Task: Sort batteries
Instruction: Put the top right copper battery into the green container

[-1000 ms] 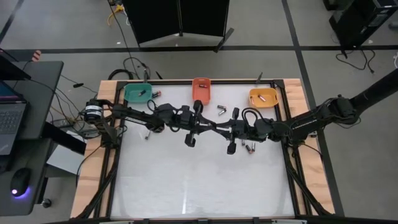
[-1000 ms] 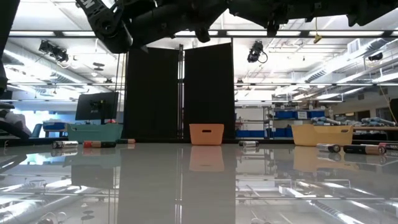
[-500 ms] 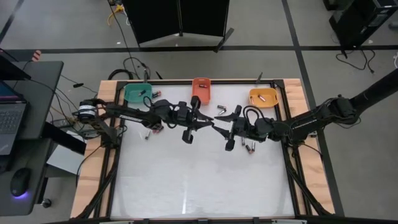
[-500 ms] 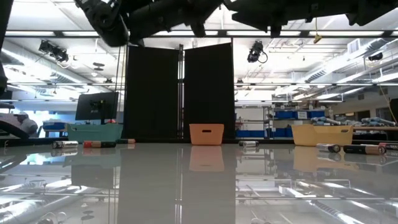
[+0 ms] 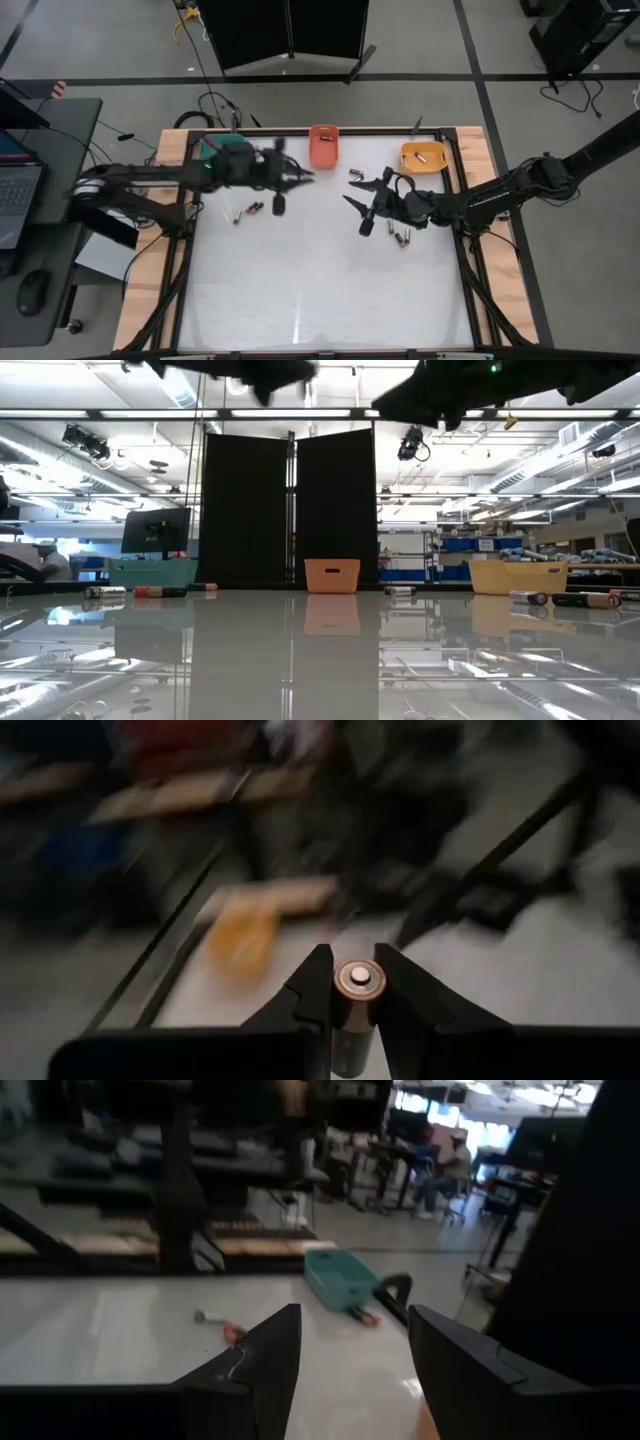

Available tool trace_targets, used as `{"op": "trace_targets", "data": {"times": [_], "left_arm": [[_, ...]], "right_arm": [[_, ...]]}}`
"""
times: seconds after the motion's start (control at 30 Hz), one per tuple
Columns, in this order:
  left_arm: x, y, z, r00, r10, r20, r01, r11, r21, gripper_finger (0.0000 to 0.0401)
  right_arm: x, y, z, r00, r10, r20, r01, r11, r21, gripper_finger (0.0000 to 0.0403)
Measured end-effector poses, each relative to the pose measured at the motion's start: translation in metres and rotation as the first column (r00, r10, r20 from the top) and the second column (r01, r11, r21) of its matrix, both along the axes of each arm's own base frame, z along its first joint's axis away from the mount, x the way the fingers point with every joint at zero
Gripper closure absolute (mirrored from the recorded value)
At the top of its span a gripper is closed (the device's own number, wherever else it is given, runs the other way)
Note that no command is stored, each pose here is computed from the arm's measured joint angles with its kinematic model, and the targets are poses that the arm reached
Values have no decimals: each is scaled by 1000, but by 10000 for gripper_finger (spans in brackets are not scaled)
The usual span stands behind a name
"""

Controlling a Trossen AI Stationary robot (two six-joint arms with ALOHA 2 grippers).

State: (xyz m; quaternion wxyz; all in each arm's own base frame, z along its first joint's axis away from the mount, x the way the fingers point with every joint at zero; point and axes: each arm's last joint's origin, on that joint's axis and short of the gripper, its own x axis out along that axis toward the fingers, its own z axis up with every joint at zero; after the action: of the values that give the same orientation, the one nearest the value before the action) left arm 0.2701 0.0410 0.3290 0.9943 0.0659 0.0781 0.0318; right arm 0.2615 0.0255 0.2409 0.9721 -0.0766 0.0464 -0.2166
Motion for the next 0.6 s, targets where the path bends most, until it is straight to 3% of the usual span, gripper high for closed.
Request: {"op": "trace_targets", "data": {"times": [0.1,0.2,0.4,0.6], "left_arm": [[-23,5,12,967,174,-188,-176,984,2,345],[-41,12,17,883,289,-369,-317,948,-19,345],[-67,40,4,657,415,-630,-546,837,-18,345],[-81,83,-23,401,456,-795,-705,707,49,345]], "right_arm": [[-1,0,-5,999,-8,-39,9,1000,12,220],[-1,0,-8,997,-9,-71,10,1000,12,234],[-2,0,-12,994,-9,-111,10,1000,9,284],[-3,0,-17,988,-8,-154,12,1000,24,374]]}}
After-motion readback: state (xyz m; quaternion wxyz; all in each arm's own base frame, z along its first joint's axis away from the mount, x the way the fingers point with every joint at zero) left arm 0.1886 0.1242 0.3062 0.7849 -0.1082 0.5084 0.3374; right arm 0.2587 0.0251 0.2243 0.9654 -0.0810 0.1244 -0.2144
